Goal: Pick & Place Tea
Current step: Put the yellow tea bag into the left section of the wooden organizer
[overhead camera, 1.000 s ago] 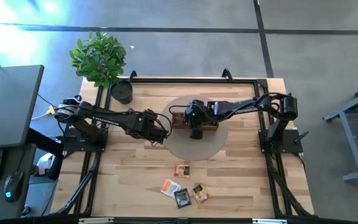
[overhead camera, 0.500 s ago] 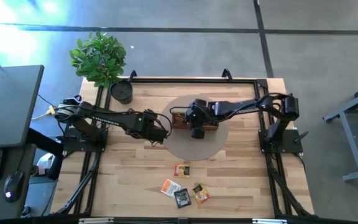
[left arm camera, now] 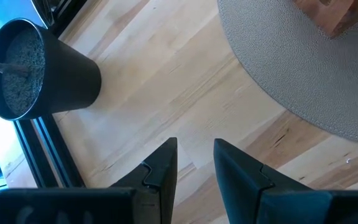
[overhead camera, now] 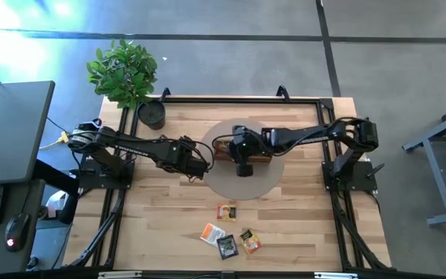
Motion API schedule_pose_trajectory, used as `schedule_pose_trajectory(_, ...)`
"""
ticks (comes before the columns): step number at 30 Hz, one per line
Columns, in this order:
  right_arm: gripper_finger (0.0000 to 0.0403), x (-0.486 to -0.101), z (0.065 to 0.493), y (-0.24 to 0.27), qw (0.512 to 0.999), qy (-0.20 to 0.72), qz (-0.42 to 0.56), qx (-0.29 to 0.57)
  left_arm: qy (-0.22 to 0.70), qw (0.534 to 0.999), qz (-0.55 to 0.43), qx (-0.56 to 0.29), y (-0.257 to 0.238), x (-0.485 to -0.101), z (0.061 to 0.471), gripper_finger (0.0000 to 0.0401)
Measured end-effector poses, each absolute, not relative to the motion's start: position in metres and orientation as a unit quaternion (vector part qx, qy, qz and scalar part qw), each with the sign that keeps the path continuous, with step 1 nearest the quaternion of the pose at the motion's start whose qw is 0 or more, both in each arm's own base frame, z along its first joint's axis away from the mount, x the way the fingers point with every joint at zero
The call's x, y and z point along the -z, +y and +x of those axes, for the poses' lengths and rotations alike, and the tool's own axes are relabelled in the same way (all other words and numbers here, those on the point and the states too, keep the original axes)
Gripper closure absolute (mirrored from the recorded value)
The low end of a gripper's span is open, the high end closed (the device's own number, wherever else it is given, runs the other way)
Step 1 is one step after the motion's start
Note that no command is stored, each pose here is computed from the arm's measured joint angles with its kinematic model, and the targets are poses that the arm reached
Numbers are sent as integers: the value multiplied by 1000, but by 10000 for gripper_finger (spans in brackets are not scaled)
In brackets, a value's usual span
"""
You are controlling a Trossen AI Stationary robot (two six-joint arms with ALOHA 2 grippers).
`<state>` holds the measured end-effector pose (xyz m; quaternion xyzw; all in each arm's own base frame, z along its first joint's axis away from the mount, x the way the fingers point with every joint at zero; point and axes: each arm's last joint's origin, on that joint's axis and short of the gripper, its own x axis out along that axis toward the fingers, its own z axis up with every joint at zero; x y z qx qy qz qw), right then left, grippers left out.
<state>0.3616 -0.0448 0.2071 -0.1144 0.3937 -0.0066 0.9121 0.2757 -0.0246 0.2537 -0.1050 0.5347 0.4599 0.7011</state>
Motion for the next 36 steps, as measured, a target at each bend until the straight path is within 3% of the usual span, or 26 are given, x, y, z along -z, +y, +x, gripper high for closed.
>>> schedule_pose_trajectory(13,313,-190,368,-59,895,413,-158,68,535,701,-107,-459,-25,-254,276,298)
schedule_pose_trajectory(36,318,-184,361,-66,895,438,-23,79,536,701,-108,-458,-25,-254,276,298)
